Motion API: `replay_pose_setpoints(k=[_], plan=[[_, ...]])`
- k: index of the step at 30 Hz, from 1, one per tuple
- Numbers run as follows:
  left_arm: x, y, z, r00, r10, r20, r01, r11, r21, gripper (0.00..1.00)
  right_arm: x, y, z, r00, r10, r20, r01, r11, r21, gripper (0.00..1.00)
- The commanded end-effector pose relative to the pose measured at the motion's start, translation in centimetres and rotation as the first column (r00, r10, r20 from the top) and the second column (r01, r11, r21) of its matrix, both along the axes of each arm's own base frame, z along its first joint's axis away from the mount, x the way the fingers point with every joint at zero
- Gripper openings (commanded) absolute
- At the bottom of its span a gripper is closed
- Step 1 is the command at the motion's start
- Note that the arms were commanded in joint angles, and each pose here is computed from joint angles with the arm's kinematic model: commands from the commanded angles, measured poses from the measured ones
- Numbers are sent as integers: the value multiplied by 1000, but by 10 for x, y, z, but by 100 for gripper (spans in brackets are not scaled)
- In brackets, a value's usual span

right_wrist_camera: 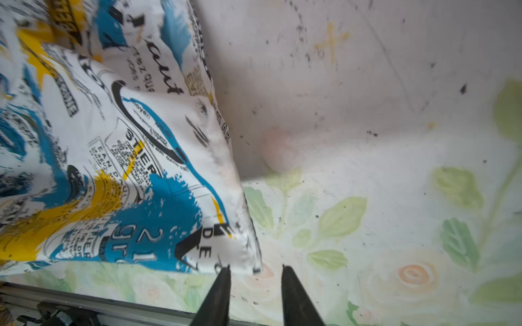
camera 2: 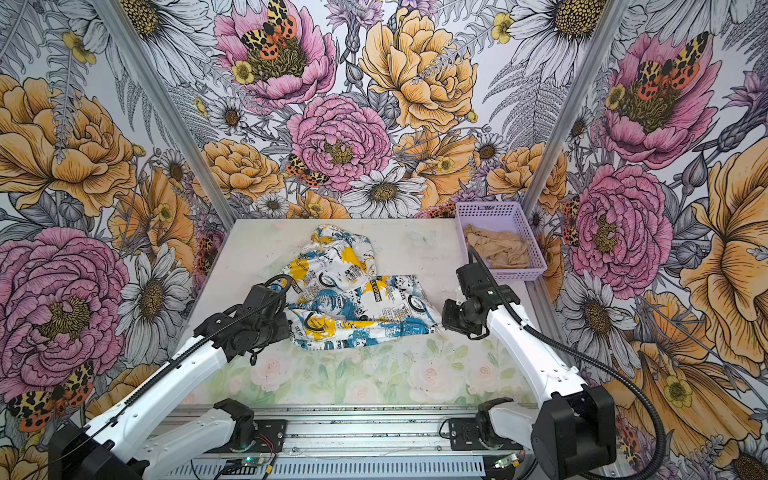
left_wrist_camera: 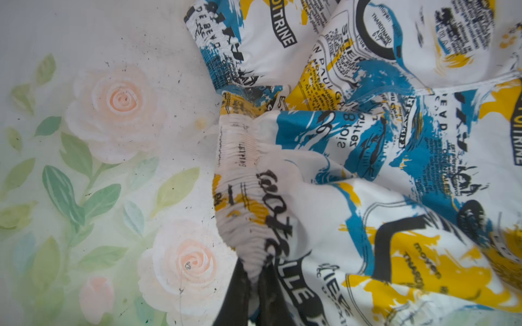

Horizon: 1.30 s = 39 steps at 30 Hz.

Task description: Fold and stack the mixed laundry pile

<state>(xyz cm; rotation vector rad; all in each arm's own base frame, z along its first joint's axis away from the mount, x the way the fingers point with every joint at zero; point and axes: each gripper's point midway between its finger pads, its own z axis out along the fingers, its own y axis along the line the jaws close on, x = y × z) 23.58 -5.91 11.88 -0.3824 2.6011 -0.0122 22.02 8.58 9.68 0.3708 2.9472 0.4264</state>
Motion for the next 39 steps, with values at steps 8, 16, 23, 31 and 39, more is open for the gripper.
replay_pose_setpoints(k=[8, 16, 23, 31, 39], plan=[[5, 6, 8, 999, 27, 32, -29, 999, 34, 0, -1, 44, -52, 995, 94, -25, -93, 995, 41, 60], [6, 9, 7, 999, 34, 28, -35, 999, 40, 0, 6, 40, -75, 994, 101, -36, -102, 995, -23, 29], [13, 9, 26, 998, 18, 63, -21, 999, 38, 0, 24, 57, -8, 991, 100, 87, -108, 990, 85, 0], [7, 2, 38, 997, -1, 72, -1, 1000, 26, 0, 19, 28, 78, 981, 60, 184, -76, 994, 81, 0], [34, -6, 134, 960, -41, 278, 38, 999, 17, 0, 48, 11, 193, 908, 47, 417, -82, 994, 68, 0]])
